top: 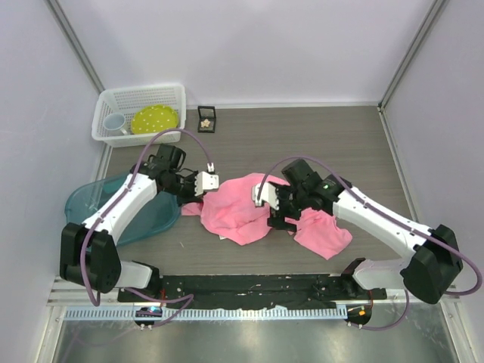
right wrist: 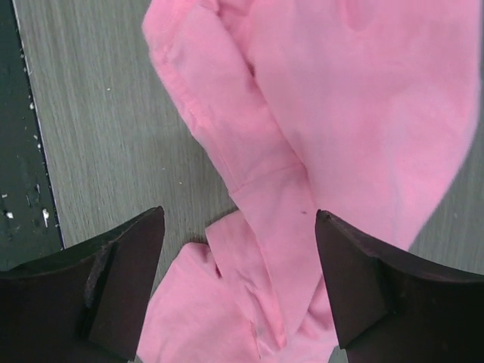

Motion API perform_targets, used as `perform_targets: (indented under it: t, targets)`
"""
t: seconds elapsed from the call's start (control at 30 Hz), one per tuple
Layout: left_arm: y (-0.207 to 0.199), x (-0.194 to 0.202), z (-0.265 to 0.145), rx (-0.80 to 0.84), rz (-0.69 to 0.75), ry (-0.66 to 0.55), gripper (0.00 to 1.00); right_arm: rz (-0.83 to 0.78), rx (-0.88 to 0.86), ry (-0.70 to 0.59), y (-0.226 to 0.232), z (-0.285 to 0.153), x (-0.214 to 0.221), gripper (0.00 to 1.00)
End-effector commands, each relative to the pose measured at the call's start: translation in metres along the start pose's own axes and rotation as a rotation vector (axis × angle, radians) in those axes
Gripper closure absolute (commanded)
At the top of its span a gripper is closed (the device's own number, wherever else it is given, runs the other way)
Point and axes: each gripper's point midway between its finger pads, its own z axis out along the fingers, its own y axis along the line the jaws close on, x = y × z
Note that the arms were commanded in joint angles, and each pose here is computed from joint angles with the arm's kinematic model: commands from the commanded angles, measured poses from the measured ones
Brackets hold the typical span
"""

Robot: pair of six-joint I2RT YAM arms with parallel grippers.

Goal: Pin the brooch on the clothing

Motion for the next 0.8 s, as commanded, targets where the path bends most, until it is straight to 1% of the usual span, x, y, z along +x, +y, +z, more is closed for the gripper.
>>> perform_targets:
  t: [0.0, 0.1, 0.17, 0.27, 0.53, 0.7, 0.77]
  targets:
    - [0.017, -0.013, -0.003, -0.014, -0.013, -0.057, 1.00, -0.188, -0.021, -0.034, 0.008, 0.023, -0.010, 0.17]
    - [0.018, -0.012, -0.001, 0.001, -0.053, -0.066, 1.00, -0.300, 0.033, -0.058, 0.011, 0.033, -0.015, 0.27]
    - [0.018, -0.012, 0.000, 0.007, -0.059, -0.070, 1.00, -0.370, 0.036, -0.029, 0.014, 0.040, -0.008, 0.33]
    - [0.020, -0.010, 0.003, 0.006, -0.069, -0.072, 1.00, -0.387, 0.035, 0.003, 0.014, 0.049, 0.002, 0.35]
    - [0.026, -0.008, 0.007, 0.002, -0.102, -0.084, 1.00, -0.406, 0.061, 0.034, 0.007, 0.070, 0.011, 0.37]
    - [0.031, -0.010, 0.006, -0.006, -0.126, -0.090, 1.00, -0.436, 0.024, 0.059, 0.012, 0.079, 0.023, 0.45]
    - [0.032, -0.010, 0.006, -0.005, -0.138, -0.094, 1.00, -0.441, 0.023, 0.066, 0.012, 0.080, 0.025, 0.52]
